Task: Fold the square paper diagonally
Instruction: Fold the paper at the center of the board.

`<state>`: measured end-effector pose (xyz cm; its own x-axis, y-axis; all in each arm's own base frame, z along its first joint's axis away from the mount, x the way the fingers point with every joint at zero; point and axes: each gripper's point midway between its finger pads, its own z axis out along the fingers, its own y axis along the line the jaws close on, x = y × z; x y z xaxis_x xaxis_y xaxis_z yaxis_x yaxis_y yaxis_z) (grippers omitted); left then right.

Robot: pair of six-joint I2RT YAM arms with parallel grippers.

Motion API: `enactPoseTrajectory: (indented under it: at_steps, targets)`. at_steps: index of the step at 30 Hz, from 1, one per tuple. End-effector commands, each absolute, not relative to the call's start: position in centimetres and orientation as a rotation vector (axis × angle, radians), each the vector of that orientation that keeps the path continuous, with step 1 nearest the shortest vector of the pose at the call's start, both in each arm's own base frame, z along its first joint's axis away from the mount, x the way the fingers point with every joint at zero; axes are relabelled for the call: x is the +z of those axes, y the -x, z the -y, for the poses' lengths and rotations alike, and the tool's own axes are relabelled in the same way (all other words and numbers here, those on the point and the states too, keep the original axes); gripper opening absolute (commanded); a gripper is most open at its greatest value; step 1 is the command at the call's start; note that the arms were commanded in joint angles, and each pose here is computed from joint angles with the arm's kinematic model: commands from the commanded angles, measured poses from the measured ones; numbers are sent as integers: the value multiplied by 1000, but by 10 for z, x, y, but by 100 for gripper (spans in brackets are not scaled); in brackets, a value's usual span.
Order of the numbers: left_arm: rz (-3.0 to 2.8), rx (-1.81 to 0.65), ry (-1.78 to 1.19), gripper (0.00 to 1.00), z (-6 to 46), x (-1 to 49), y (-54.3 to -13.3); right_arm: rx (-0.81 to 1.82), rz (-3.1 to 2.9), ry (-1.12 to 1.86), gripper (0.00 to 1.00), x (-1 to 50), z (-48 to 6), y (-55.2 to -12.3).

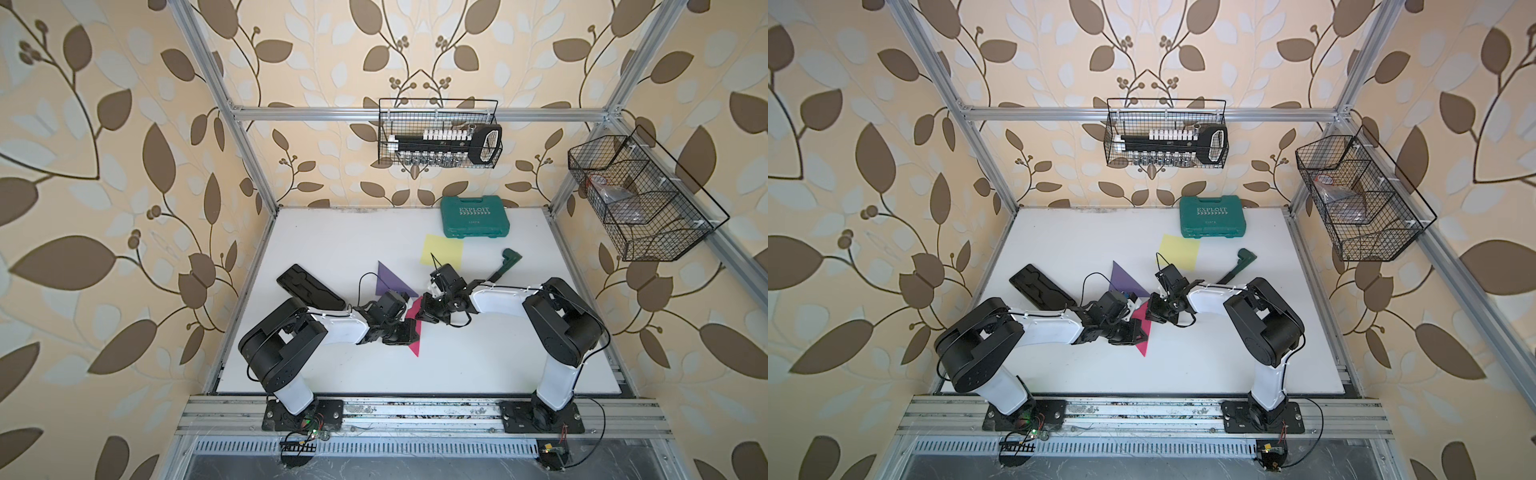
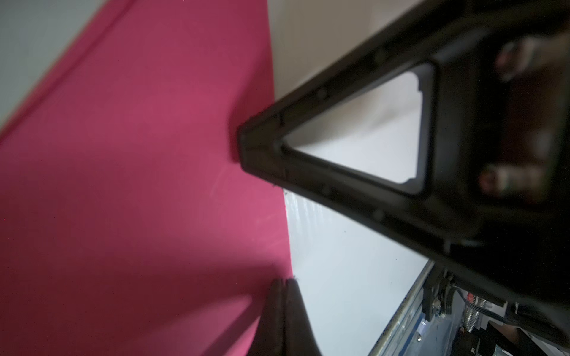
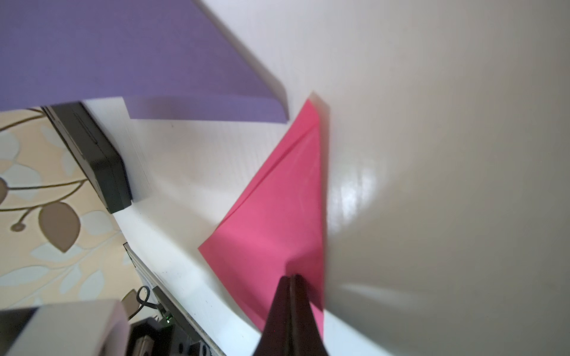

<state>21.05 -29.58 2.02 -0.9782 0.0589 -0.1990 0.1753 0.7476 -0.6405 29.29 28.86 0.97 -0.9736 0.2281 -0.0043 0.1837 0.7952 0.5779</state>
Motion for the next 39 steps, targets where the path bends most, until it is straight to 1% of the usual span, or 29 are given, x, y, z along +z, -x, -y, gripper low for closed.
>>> enactPoseTrajectory:
  at_steps: [1, 5, 11, 16, 22, 28, 39]
  targets:
    - [-2961, -881, -152, 7, 265, -8, -178, 499, -3016, -487, 0, -54, -231, -275]
    - [-2968, -901, -162, 3, 269, -8, -177, 484, -3016, -490, 0, -56, -228, -274]
    - [-2954, -914, -150, 5, 272, -7, -180, 482, -3016, -505, 0, -58, -227, -274]
    - [-2932, -948, -179, 4, 282, 3, -184, 478, -3015, -518, 0, -60, -226, -273]
    - [-2954, -912, -231, 0, 284, 1, -173, 501, -3013, -553, 0, -63, -226, -273]
    - [-2982, -872, -278, 0, 286, -4, -161, 510, -3010, -575, 0, -66, -225, -271]
    - [-3007, -833, -308, 0, 288, -10, -153, 519, -2998, -603, 0, -65, -220, -272]
